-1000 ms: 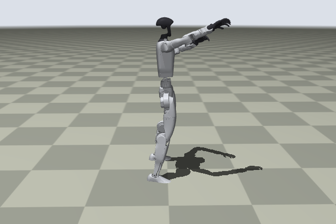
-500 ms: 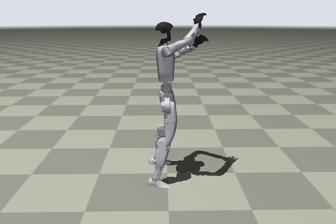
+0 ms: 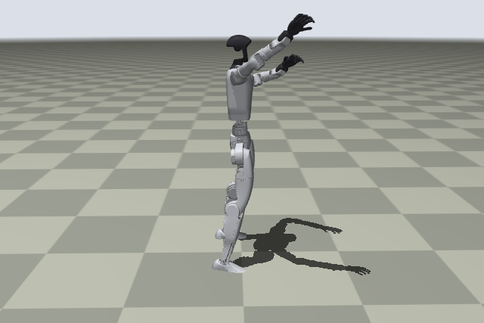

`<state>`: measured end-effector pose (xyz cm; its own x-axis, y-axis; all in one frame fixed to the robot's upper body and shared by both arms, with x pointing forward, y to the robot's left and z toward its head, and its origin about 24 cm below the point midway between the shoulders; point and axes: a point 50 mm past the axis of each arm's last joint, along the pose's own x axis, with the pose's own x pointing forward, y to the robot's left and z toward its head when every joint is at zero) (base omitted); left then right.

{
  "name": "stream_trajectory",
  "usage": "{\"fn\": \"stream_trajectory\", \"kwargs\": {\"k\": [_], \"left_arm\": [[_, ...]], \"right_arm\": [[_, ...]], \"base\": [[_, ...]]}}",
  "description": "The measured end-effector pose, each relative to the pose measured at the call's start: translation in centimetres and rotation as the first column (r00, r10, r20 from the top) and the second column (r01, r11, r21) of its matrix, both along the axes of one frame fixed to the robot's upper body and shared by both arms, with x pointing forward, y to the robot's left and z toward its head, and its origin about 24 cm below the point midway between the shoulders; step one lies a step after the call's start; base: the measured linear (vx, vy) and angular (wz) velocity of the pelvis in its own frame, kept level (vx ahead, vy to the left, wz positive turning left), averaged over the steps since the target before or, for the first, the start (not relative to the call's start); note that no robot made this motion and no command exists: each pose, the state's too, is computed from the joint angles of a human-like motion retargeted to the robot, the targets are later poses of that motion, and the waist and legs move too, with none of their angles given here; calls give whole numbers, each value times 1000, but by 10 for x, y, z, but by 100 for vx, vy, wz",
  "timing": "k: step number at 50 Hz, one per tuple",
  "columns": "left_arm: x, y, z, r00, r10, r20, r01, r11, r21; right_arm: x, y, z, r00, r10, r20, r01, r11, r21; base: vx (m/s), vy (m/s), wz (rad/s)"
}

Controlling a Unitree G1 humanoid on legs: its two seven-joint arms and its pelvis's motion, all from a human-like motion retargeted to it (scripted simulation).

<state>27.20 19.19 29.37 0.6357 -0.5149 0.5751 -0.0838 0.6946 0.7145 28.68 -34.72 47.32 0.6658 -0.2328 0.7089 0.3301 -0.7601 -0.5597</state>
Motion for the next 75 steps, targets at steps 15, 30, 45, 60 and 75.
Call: {"fn": "stream_trajectory", "kwargs": {"k": [15, 30, 45, 60, 75], "left_arm": [[13, -38, -20, 978, -169, -123, 161, 984, -76], [8, -90, -2, 919, -385, -88, 372, 918, -139], [10, -91, -3, 922, -375, -96, 357, 920, -165], [-4, -41, 6, 984, -180, 3, 180, 983, -45], [8, -30, 5, 995, -93, 35, 96, 990, -106]], "right_arm": [[86, 139, -84, 732, 538, -417, -497, 841, 212], [-63, 350, 39, -468, 854, 227, -855, -502, 131], [36, 326, -66, -242, 912, 330, -653, -405, 640], [40, 128, -91, 587, 783, -206, -736, 621, 268], [13, 20, -24, 907, 402, 121, -420, 874, 244]], "base": [[0, 0, 0], [1, 0, 22], [0, -1, -10], [-1, 0, -15], [0, 0, 1]]}}
